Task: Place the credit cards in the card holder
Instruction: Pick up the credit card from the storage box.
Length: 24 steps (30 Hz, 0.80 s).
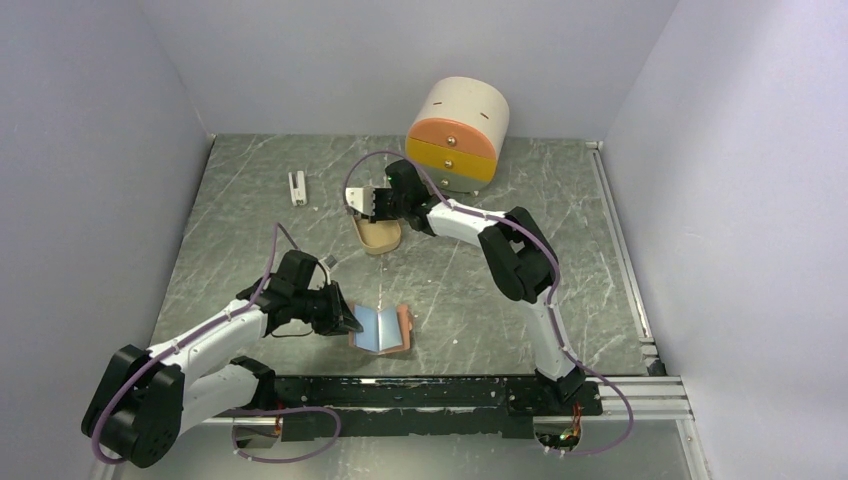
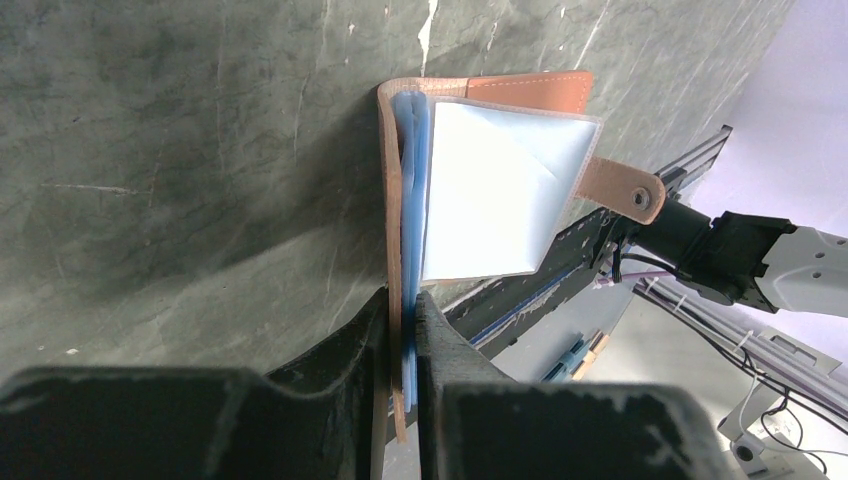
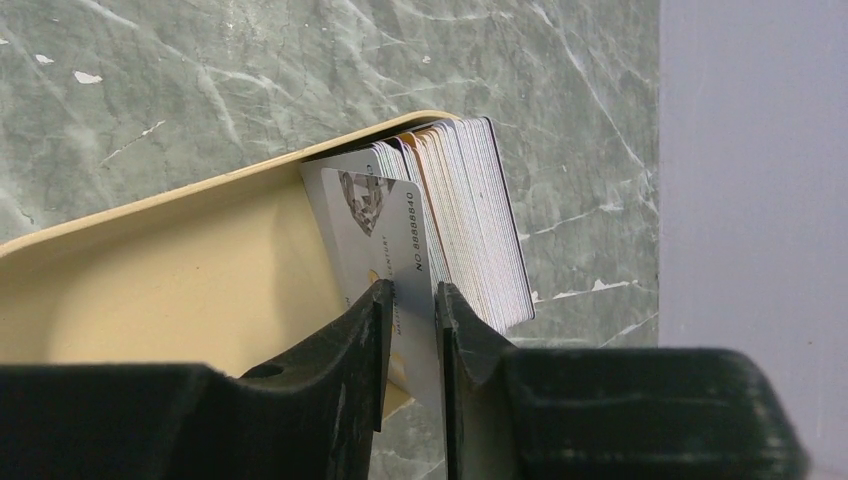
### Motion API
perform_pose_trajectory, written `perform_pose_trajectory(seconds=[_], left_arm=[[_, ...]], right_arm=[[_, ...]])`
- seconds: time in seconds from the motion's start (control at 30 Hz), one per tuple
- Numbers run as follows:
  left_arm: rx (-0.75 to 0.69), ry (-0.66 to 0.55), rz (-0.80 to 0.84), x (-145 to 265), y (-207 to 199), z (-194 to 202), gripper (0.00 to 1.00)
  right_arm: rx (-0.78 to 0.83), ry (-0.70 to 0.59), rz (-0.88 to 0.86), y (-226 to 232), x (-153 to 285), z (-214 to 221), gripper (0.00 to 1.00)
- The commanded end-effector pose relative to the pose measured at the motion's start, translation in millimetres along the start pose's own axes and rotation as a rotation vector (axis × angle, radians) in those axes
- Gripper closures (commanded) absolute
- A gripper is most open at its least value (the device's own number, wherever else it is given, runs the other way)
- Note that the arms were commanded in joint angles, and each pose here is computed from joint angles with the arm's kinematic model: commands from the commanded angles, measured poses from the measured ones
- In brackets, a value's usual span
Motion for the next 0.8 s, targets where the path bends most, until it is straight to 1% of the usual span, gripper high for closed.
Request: perform_pose_trajectory(seconds=[0.0, 0.37, 0.77], left_arm=[[0.002, -0.008, 0.031, -0.3, -4.3, -3.4, 0.82], [0.003, -0.009, 0.028, -0.1, -3.9, -3.2, 0.82], [0.004, -0.016, 0.039, 0.5, -5.5, -3.5, 0.82]], right_arm=[[0.028, -0.028, 0.067, -29.0, 16.4, -17.2, 0.76], [0.012, -0.033, 0.066, -31.8, 18.8, -17.7, 0.88], [0.006, -0.019, 0.028, -23.2, 31.5, -18.5, 0.9]])
Point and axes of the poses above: each gripper's point midway between its finger pads, its own x axis back along the fingers, its own y axis along the line the jaws close on, z = x × y, the point moved 3 cm from there along x, back along the fingers, and after that the axes turned 5 degrees about -x, right-handed, at the moved point
